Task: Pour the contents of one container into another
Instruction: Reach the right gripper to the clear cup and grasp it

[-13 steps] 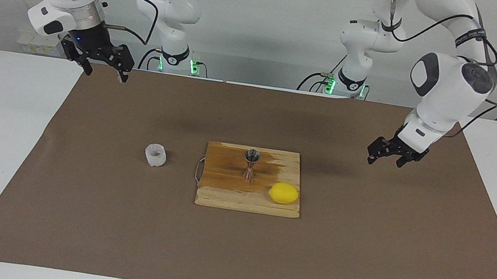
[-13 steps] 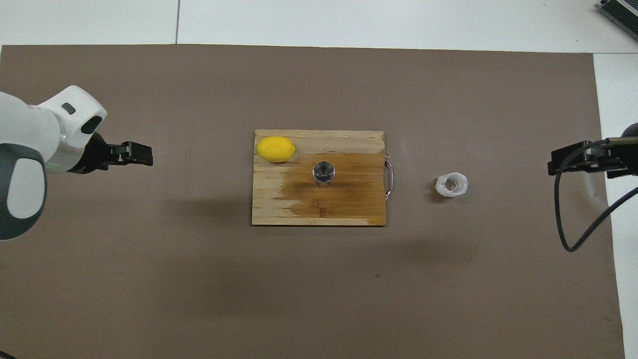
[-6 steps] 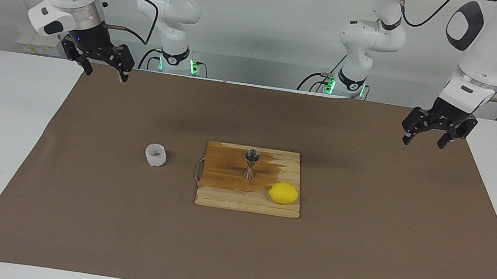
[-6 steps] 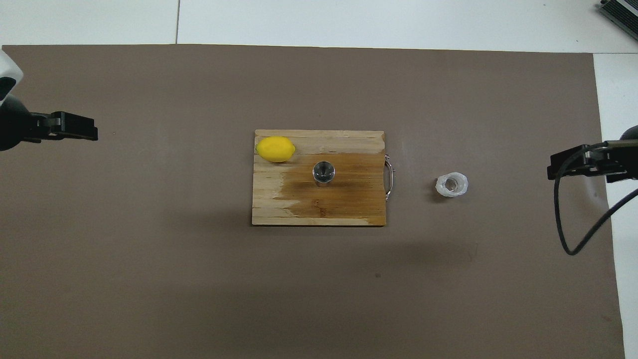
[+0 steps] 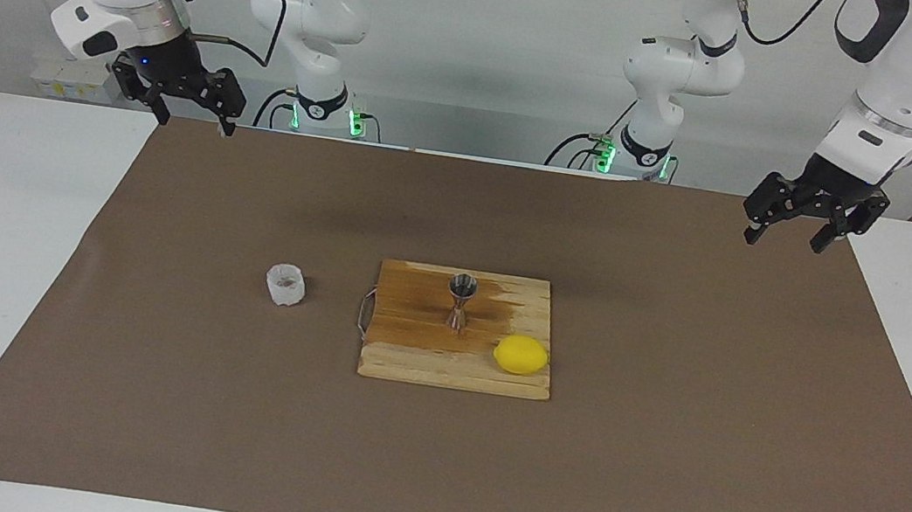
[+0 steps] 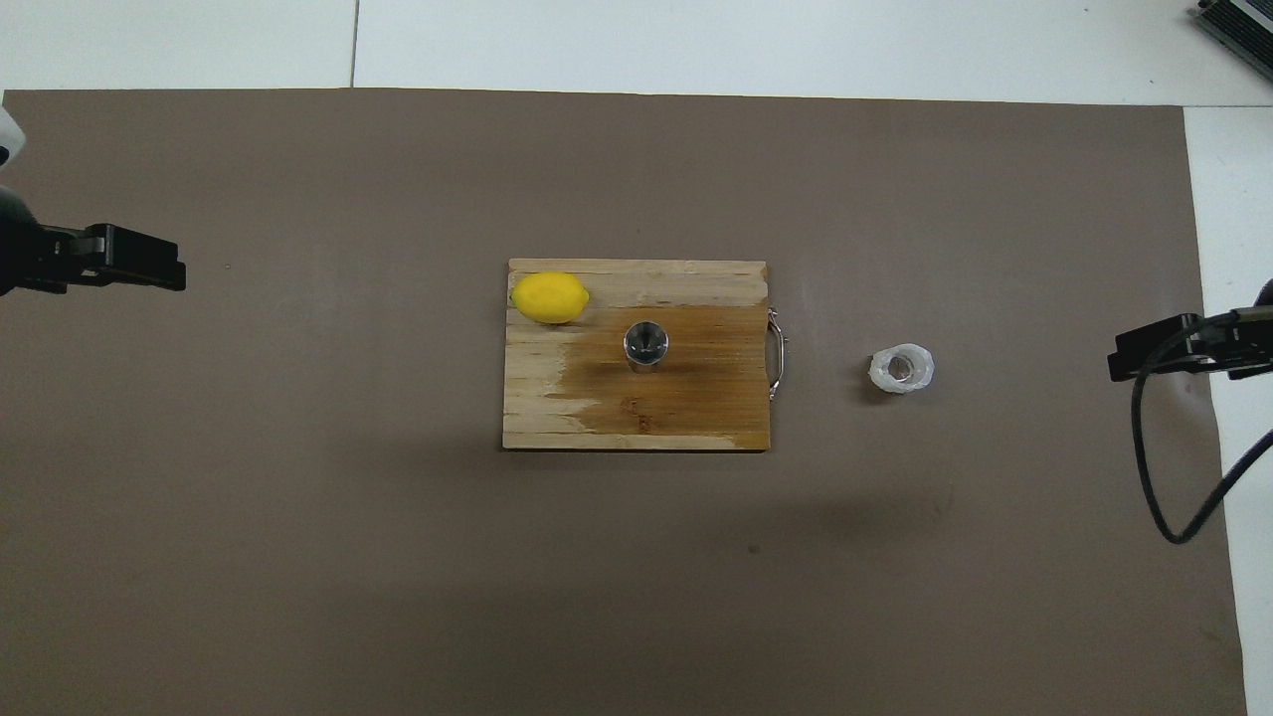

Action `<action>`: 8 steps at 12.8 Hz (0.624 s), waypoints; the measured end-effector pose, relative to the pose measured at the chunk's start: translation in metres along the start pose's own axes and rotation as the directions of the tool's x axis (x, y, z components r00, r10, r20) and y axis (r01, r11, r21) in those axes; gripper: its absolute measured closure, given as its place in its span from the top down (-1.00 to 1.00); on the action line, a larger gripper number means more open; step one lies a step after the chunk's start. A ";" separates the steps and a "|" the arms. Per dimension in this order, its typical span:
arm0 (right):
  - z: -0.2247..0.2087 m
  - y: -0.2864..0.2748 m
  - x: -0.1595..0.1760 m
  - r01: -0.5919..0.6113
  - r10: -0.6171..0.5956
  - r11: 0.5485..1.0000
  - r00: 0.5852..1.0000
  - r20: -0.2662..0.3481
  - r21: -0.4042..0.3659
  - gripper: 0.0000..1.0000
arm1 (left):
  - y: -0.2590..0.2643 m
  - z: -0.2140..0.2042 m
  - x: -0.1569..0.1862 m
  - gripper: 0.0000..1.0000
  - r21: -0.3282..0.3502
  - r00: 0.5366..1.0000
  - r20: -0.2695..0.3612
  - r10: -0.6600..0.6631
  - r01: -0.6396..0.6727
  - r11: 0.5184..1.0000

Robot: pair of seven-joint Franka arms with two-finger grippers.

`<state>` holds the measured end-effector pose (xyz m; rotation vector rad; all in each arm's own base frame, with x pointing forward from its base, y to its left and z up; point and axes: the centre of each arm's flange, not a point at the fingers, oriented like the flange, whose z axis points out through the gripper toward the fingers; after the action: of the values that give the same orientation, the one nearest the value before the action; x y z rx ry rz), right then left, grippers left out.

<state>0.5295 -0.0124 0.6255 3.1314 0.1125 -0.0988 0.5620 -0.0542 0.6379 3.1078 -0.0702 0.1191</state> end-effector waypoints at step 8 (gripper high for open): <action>0.072 0.022 -0.004 0.735 -0.709 0.669 0.676 -0.202 0.108 1.00 | 0.010 0.009 -0.008 1.00 0.001 0.999 0.044 0.023 -0.023 1.000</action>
<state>0.5230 -0.0356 0.5541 3.0220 1.4334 0.1289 0.5546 -0.0645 0.6289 3.1117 -0.1071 0.0512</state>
